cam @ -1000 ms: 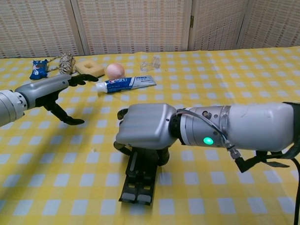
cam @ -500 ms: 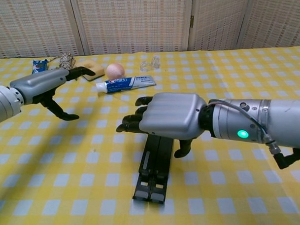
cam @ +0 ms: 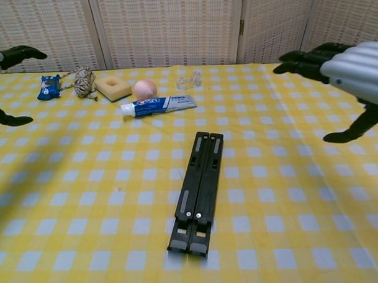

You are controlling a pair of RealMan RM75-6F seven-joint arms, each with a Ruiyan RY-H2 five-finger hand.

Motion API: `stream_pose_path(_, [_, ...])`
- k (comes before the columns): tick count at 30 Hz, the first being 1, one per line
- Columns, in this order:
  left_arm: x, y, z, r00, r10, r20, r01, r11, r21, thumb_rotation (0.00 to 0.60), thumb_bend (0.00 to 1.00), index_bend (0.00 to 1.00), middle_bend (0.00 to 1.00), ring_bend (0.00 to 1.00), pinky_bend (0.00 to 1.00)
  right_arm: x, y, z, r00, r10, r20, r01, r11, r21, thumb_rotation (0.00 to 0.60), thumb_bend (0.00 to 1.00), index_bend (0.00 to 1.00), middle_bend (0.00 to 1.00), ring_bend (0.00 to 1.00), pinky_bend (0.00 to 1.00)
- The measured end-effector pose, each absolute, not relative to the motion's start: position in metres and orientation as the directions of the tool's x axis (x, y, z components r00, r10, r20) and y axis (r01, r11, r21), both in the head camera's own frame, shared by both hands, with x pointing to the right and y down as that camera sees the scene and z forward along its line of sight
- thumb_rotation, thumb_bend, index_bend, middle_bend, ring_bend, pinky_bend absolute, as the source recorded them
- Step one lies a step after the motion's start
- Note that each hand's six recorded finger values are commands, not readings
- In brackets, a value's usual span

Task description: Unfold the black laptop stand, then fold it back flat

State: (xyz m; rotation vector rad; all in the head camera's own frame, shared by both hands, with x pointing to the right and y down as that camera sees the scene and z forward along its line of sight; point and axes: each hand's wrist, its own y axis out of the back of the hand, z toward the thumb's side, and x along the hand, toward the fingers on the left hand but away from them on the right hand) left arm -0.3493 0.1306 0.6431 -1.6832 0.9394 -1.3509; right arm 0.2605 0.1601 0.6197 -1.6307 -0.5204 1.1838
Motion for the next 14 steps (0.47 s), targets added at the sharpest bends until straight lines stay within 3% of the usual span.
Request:
stream_pose_path(6, [-0.399, 0.161, 0.615, 0.083, -0.925, 0.37, -0.075, -0.376, -0.924, 0.6, 0.27, 0.08, 0.0, 0.0, 0.0, 0.343, 0.179, 0.588, 0.221, 0.89, -0.399, -0.062, -0.396, -0.916, 0.6, 0.21, 0.0, 0.01, 0.07, 0.02])
stream_pose_path(14, [-0.436, 0.213, 0.592, 0.009, -0.928, 0.372, -0.073, -0.372, -0.926, 0.6, 0.27, 0.06, 0.0, 0.0, 0.0, 0.41, 0.211, 0.571, 0.088, 0.913, -0.399, 0.042, -0.404, -0.914, 0.6, 0.21, 0.0, 0.01, 0.05, 0.01])
